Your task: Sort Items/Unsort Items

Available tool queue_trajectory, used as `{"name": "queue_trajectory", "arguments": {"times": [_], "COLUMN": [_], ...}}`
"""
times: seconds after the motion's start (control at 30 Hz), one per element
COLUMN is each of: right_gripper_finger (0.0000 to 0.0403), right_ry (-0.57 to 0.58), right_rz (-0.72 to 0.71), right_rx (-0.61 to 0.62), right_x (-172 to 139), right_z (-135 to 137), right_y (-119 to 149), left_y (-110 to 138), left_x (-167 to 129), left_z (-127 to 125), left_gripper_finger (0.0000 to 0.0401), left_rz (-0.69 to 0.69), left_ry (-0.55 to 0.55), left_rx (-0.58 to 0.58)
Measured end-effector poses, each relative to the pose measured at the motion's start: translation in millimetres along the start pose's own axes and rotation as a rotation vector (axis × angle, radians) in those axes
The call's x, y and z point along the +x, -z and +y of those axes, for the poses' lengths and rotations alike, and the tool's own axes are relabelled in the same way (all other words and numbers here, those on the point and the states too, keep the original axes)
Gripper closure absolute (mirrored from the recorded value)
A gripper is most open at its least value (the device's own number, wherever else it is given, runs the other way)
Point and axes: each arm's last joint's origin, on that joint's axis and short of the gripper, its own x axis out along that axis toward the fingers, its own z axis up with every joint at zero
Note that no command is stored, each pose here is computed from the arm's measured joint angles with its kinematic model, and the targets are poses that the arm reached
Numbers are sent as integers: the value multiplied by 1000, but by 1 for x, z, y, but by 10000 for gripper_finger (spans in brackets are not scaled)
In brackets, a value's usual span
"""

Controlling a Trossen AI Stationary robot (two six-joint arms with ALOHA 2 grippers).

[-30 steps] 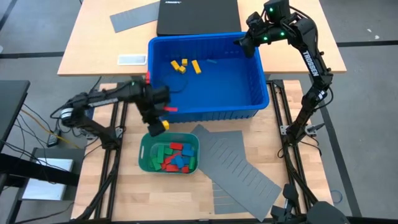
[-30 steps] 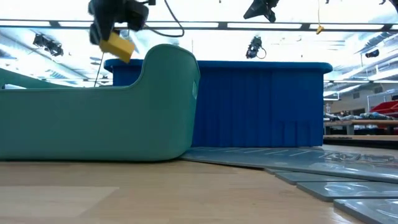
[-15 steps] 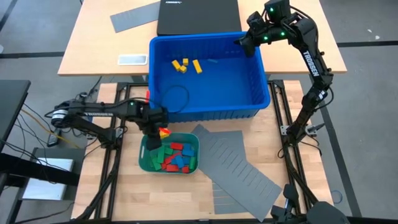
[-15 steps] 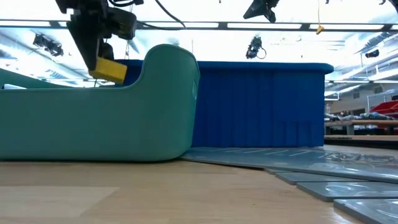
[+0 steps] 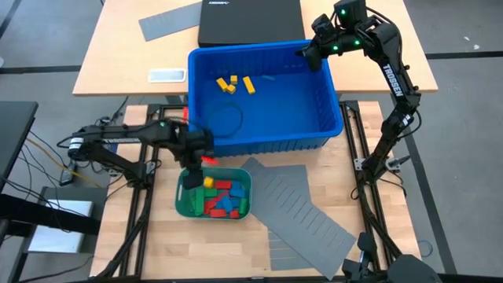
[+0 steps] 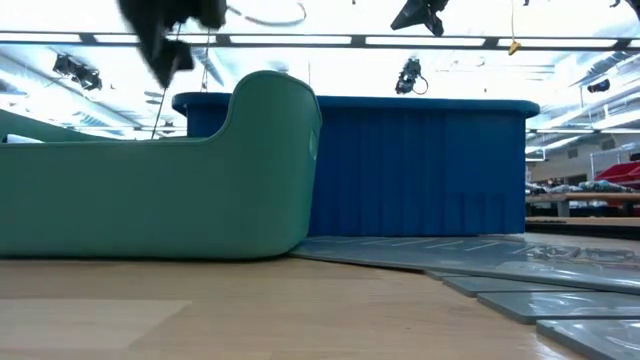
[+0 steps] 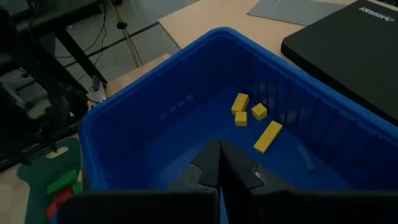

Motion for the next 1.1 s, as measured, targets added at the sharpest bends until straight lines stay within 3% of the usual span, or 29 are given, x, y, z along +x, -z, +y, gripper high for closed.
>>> {"name": "queue_trajectory", "arguments": {"times": [0.13,0.33,0.5,0.6,0.77,0.87,1.0,1.1], "right_gripper_finger": [399,401,399,400,401,400,399,401], "right_ry": [0,0,0,0,-4,-12,-24,-34], "right_rz": [-4,-4,-5,-5,-2,-1,2,6], "right_rx": [-2,-3,-3,-3,-4,-9,-16,-21], "right_x": [0,0,0,0,1,2,4,5], "right_z": [0,0,0,0,1,4,8,11], "right_y": [0,0,-1,0,0,-1,-1,-1], "left_y": [-18,-39,-74,-101,-142,-161,-174,-173], "left_x": [-36,-88,-112,-113,-95,-86,-67,-42], "left_z": [12,58,102,133,194,222,258,283], "left_gripper_finger": [192,280,356,392,390,388,374,347], "left_rz": [-188,-518,-765,-771,-696,-674,-580,-444], "left_ry": [-13,-57,-149,-199,-211,-253,-376,-386], "left_rx": [-84,-307,-322,-323,-454,-443,-412,-467]}}
